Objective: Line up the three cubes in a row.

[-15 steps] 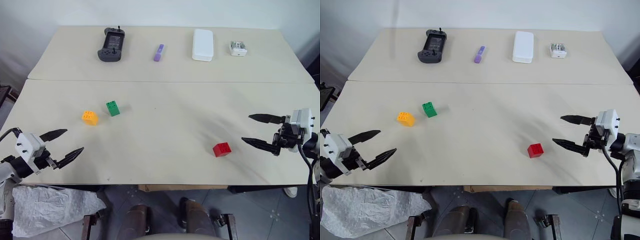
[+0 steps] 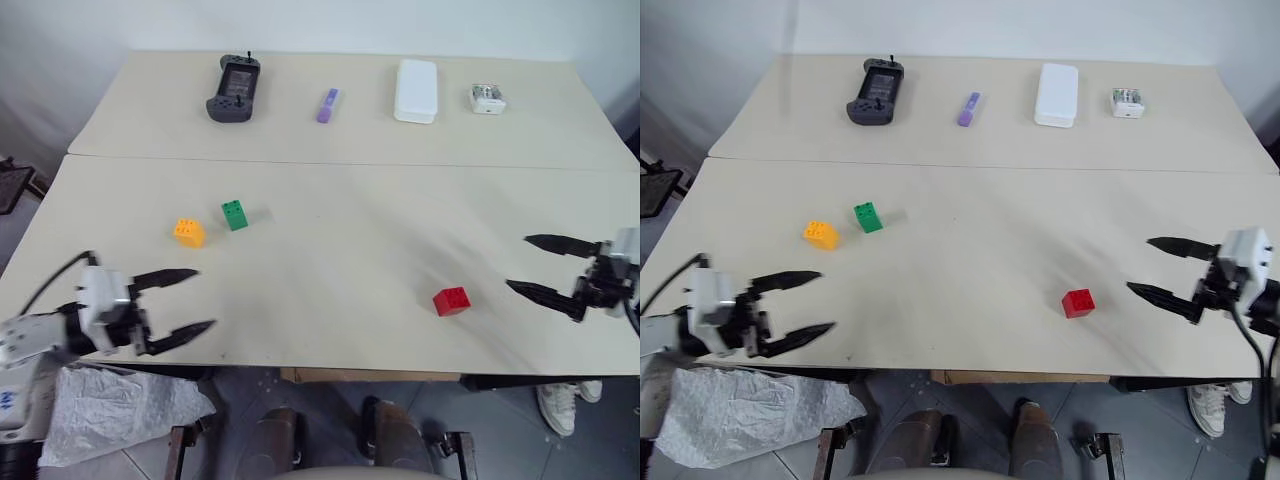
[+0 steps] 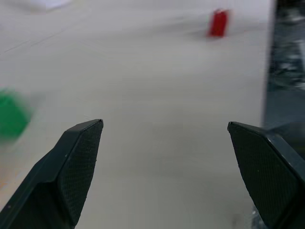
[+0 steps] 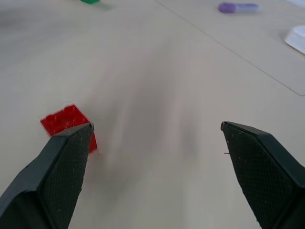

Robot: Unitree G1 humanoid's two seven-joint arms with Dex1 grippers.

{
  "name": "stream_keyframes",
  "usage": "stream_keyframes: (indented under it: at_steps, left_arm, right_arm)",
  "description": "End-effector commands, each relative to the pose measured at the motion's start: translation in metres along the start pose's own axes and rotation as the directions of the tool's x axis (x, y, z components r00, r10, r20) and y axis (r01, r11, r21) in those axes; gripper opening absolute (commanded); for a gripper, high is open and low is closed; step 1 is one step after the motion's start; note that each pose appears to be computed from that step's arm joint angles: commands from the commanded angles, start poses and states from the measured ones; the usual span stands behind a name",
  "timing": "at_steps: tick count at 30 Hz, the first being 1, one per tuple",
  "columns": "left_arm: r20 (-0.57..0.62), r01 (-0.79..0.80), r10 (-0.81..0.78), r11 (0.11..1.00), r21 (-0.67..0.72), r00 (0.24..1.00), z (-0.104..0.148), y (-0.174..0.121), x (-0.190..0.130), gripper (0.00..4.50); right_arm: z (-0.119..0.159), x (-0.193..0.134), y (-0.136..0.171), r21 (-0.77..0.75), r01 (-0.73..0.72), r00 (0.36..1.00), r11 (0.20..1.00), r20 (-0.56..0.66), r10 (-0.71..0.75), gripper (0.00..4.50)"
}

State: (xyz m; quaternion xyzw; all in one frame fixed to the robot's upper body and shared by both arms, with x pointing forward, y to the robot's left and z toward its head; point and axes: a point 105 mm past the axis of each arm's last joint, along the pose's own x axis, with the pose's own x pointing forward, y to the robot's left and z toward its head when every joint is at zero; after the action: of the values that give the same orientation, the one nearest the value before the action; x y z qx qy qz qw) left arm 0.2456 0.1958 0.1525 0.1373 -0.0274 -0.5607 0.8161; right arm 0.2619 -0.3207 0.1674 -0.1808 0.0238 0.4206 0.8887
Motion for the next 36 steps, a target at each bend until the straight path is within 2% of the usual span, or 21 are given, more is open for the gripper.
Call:
stream_keyframes:
  at_steps: [1,5,8,11,14,18,25,28,36]
  left_arm:
    - [0.049,0.128,-0.129,0.991,0.027,0.990,0.009,-0.003,0.028,4.45]
    - [0.072,0.171,-0.173,0.985,0.033,0.982,0.010,0.004,0.043,4.45]
    - [0.082,0.220,-0.223,0.975,0.038,0.971,0.010,0.006,0.053,4.45]
    - [0.086,0.247,-0.250,0.968,0.035,0.965,0.008,0.004,0.059,4.45]
    - [0.084,0.281,-0.283,0.959,0.030,0.956,0.005,-0.003,0.064,4.45]
    - [0.088,0.290,-0.291,0.957,0.023,0.953,0.002,-0.010,0.066,4.45]
    - [0.076,0.274,-0.275,0.962,0.013,0.959,-0.001,-0.016,0.060,4.45]
    - [0.072,0.257,-0.258,0.966,0.015,0.964,-0.001,-0.015,0.058,4.50]
    - [0.077,0.217,-0.218,0.976,0.017,0.973,-0.002,-0.010,0.056,4.50]
  right_arm:
    - [-0.006,-0.032,0.001,-0.013,0.023,0.997,1.000,-0.078,-0.024,4.50]
    - [-0.021,-0.043,0.008,0.010,-0.022,0.985,1.000,-0.170,0.023,4.50]
    - [-0.001,-0.008,0.019,0.016,-0.160,0.980,0.987,-0.120,0.161,4.50]
    - [0.011,0.020,0.030,0.012,-0.279,0.953,0.960,-0.122,0.278,4.50]
    - [0.007,0.040,0.031,-0.026,-0.347,0.917,0.938,-0.221,0.333,4.50]
    - [0.006,0.071,0.025,-0.060,-0.409,0.891,0.910,-0.241,0.385,4.50]
    - [-0.009,0.095,0.029,-0.022,-0.517,0.819,0.856,-0.303,0.487,4.50]
    - [-0.012,0.098,0.029,-0.044,-0.536,0.811,0.843,-0.306,0.499,3.91]
    - [0.001,0.111,0.032,-0.081,-0.553,0.821,0.829,-0.226,0.525,1.15]
